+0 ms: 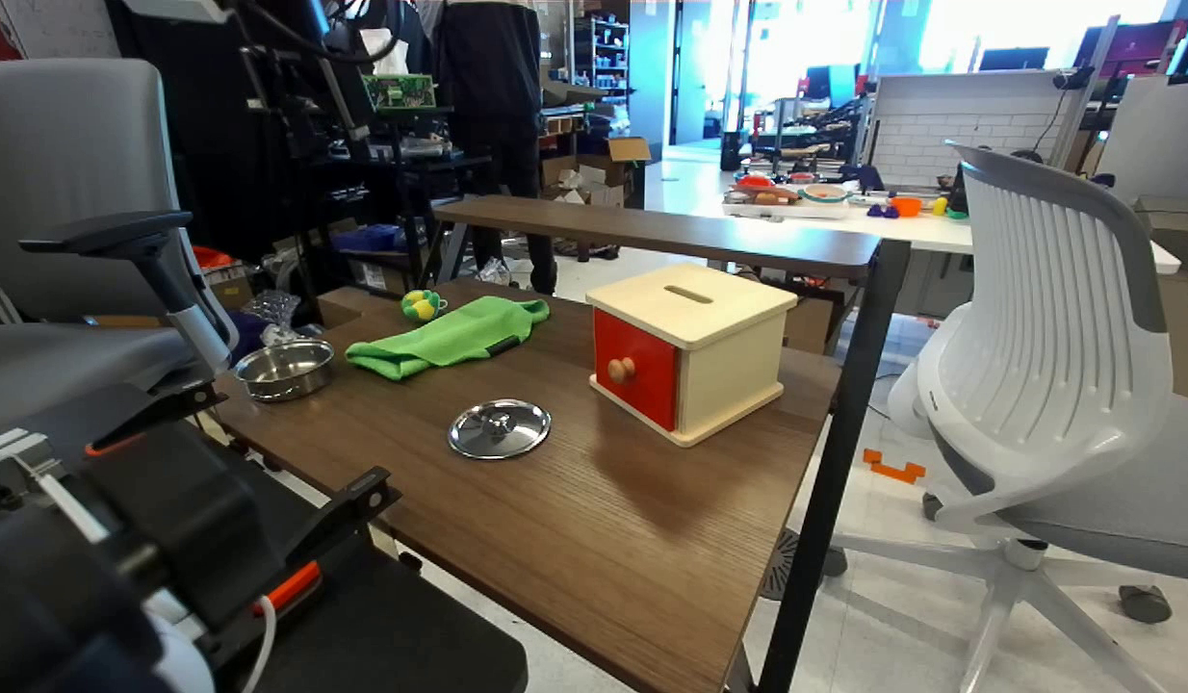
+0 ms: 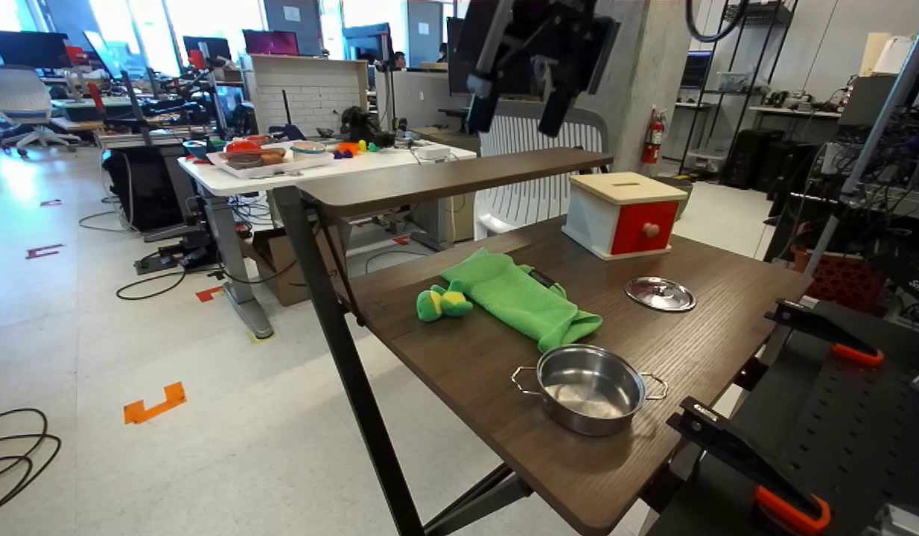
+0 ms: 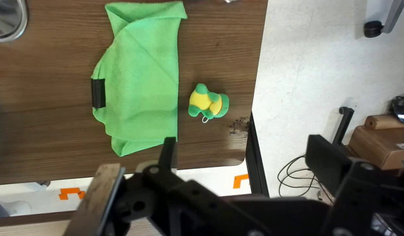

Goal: Move the green toy to the right

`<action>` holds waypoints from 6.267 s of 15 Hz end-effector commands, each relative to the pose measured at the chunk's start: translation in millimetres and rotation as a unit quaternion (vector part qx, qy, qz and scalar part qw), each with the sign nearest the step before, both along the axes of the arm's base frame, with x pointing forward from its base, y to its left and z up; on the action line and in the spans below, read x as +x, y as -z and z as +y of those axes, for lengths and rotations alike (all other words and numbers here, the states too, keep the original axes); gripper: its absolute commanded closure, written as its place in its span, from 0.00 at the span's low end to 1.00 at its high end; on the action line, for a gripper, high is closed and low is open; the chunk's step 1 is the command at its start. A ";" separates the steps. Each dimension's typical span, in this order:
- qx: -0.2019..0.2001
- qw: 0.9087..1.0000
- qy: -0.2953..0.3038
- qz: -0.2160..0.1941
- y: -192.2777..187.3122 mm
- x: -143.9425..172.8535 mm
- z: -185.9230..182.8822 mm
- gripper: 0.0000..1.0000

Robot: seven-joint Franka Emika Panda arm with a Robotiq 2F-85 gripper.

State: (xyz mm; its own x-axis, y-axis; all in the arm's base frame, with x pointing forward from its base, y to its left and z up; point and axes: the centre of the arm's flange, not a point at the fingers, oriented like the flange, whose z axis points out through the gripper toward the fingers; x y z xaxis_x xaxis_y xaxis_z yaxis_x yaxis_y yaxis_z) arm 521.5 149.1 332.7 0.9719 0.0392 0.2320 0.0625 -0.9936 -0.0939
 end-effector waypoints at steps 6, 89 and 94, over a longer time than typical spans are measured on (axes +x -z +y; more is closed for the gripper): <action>-0.045 0.996 0.026 0.069 86.7 91.4 5.0 0.00; -0.082 0.987 -0.044 0.133 196.4 161.5 27.5 0.73; -0.084 0.986 -0.044 0.136 198.5 160.9 25.0 0.47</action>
